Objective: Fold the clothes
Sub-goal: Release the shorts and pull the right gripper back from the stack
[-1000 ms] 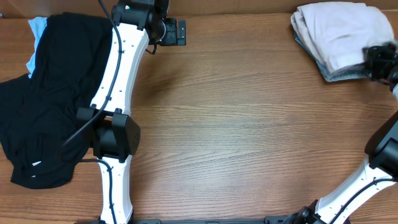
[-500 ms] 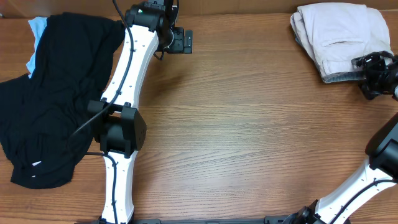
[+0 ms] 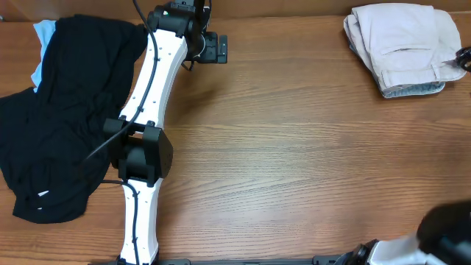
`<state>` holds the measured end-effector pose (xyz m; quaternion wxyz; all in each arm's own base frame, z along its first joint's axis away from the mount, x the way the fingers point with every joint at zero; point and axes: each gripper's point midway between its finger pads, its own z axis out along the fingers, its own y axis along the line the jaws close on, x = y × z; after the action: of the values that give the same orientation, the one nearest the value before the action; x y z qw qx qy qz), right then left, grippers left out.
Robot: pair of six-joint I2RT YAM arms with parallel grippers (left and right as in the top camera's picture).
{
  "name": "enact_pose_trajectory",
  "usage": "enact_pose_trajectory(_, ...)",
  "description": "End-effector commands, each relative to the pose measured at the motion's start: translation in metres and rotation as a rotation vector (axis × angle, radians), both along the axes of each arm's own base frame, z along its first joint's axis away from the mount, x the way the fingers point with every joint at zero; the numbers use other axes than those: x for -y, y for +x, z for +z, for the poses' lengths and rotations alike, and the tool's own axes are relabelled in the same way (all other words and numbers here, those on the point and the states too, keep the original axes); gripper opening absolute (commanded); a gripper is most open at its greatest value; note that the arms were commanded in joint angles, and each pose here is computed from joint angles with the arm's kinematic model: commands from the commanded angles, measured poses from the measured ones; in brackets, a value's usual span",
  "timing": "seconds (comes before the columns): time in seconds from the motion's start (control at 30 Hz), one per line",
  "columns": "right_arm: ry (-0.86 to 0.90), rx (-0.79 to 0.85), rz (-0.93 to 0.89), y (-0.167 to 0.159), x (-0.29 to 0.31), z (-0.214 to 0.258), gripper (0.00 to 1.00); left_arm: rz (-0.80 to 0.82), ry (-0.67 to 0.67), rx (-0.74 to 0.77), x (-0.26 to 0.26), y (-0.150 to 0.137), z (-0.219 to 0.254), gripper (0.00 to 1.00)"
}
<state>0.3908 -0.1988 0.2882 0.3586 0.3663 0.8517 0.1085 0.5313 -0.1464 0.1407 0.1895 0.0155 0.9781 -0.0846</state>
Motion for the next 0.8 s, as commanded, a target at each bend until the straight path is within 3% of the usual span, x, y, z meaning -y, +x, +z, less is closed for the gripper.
enact_pose_trajectory(0.0,-0.126,0.088,0.241,-0.012,-0.062,0.05,0.98,-0.015,0.016,-0.013,0.001,-0.001,-0.008,1.0)
enact_pose_trajectory(0.23,-0.131,0.1,0.556,-0.072,-0.19,0.083,1.0,-0.015,0.016,-0.014,0.001,-0.001,-0.008,1.0)
enact_pose_trajectory(0.37,-0.115,0.084,0.675,-0.099,-0.231,0.085,1.0,-0.015,0.016,-0.013,0.001,-0.001,-0.008,1.0)
enact_pose_trajectory(0.77,-0.107,0.07,0.703,-0.103,-0.239,0.082,1.0,-0.015,0.016,-0.013,0.001,-0.001,-0.008,1.0)
